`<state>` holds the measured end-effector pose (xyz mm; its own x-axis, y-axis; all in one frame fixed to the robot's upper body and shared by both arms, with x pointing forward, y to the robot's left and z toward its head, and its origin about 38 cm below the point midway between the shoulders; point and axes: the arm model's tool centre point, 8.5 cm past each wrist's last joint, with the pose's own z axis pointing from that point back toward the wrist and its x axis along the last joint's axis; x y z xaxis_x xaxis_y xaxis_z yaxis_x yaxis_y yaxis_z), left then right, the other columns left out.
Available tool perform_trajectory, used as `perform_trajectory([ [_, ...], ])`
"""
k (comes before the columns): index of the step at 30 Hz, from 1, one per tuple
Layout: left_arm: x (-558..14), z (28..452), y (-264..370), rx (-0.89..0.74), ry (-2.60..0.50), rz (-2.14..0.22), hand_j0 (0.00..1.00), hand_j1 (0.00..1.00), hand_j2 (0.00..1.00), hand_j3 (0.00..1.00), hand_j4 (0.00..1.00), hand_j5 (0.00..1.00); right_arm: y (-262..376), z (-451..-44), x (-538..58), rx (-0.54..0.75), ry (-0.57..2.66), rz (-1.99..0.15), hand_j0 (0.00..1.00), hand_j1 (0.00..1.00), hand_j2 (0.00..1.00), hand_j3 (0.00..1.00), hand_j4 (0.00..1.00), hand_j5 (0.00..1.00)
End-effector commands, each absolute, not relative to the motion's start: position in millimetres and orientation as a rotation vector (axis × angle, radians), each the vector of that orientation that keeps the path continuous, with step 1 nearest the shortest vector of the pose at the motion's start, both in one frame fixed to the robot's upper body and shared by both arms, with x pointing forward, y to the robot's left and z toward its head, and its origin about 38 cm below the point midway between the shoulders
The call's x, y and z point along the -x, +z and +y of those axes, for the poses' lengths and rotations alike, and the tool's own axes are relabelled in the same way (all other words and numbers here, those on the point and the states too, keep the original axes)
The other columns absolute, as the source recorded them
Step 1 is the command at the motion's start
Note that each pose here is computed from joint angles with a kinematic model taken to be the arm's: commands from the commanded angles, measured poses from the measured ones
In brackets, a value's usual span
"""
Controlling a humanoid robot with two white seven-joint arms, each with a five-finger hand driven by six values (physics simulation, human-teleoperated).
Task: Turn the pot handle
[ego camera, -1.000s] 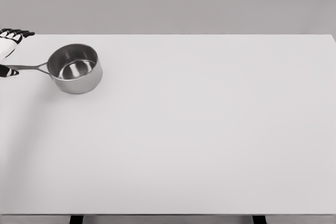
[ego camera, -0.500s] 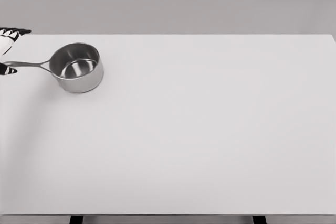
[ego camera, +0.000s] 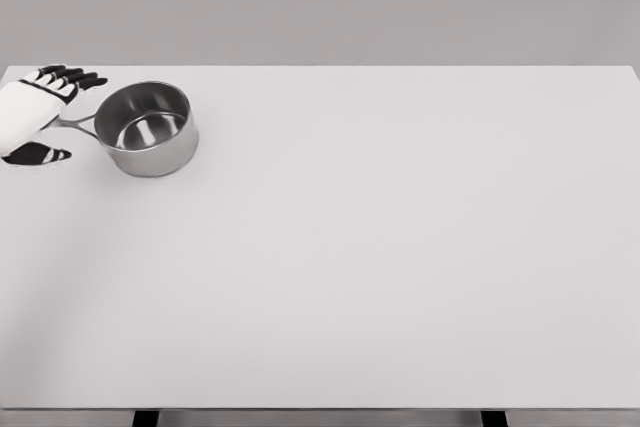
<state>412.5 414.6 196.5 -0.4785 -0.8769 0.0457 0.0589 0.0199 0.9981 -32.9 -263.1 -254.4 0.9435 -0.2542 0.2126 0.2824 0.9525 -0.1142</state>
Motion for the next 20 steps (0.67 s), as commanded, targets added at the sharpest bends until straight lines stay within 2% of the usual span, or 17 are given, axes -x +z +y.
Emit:
perform_trajectory([
  [1,-403,400,240,-0.851,-1.544,-1.721,1.0,1.0,1.0,1.0,1.0,1.0,-254,-263,33,0.144,-0.275,-0.198,1.0,1.0,1.0,1.0,1.0,1.0],
  [7,-377,387,261,-0.707,-1.387,-1.93,1.0,1.0,1.0,1.0,1.0,1.0,-254,-263,33,0.144,-0.275,-0.198,1.0,1.0,1.0,1.0,1.0,1.0],
  [15,-359,353,223,-0.518,-1.521,-1.872,1.0,1.0,1.0,1.0,1.0,1.0,-254,-263,33,0.144,-0.275,-0.198,1.0,1.0,1.0,1.0,1.0,1.0],
  [20,-359,352,223,-0.515,-1.526,-1.872,1.0,1.0,1.0,1.0,1.0,1.0,-254,-263,33,0.144,-0.275,-0.198,1.0,1.0,1.0,1.0,1.0,1.0],
])
